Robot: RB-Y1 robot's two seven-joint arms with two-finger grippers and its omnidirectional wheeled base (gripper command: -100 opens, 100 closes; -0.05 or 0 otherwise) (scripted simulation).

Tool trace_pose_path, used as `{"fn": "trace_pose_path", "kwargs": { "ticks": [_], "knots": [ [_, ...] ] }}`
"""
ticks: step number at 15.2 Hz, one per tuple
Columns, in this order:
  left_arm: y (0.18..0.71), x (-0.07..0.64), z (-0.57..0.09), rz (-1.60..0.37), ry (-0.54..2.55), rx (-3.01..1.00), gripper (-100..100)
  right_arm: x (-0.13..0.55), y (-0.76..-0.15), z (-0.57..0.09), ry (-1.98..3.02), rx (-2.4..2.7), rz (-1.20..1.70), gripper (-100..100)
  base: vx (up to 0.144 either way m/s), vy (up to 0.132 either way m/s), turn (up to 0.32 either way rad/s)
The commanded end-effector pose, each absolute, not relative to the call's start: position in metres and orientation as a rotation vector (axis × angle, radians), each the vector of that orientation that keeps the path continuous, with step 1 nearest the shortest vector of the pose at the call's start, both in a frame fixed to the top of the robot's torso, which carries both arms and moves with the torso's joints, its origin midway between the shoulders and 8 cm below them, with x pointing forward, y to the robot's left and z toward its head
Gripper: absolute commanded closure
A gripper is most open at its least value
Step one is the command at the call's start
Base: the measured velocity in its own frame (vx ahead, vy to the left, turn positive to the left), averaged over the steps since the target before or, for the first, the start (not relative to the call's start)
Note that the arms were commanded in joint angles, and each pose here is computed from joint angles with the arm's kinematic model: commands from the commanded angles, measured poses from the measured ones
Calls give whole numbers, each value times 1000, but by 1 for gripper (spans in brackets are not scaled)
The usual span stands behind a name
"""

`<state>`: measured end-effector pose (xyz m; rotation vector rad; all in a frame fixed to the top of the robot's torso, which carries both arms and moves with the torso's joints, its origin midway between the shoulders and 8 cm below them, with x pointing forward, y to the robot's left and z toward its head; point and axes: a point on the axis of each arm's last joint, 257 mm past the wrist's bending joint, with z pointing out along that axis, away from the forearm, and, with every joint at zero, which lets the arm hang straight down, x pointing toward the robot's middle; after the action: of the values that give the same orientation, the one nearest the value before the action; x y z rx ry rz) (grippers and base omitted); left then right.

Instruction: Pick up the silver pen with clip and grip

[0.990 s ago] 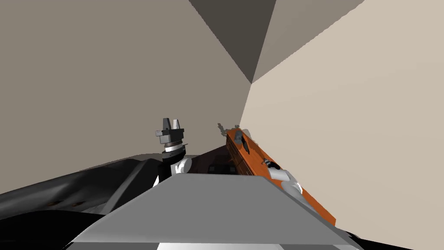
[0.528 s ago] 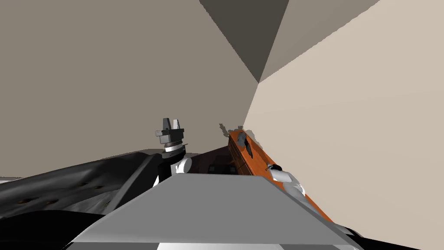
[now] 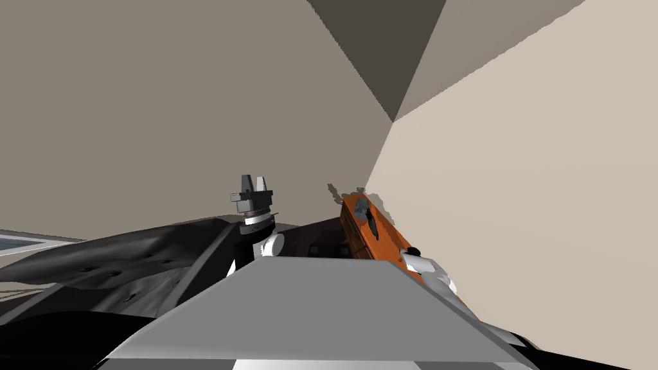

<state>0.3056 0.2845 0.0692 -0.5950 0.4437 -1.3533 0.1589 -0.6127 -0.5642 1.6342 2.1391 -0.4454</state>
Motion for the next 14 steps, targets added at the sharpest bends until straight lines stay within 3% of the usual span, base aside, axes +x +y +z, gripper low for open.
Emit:
{"fn": "trace_pose_path", "kwargs": {
  "ticks": [1,14],
  "knots": [
    [284,306,69,-1353,444,-595,0,151,-614,-568,2150,1654,-466,-100,32,-20,98],
    [285,306,69,-1353,444,-595,0,130,-600,-591,2144,1701,-492,-100,0,-37,55]
  ]
}}
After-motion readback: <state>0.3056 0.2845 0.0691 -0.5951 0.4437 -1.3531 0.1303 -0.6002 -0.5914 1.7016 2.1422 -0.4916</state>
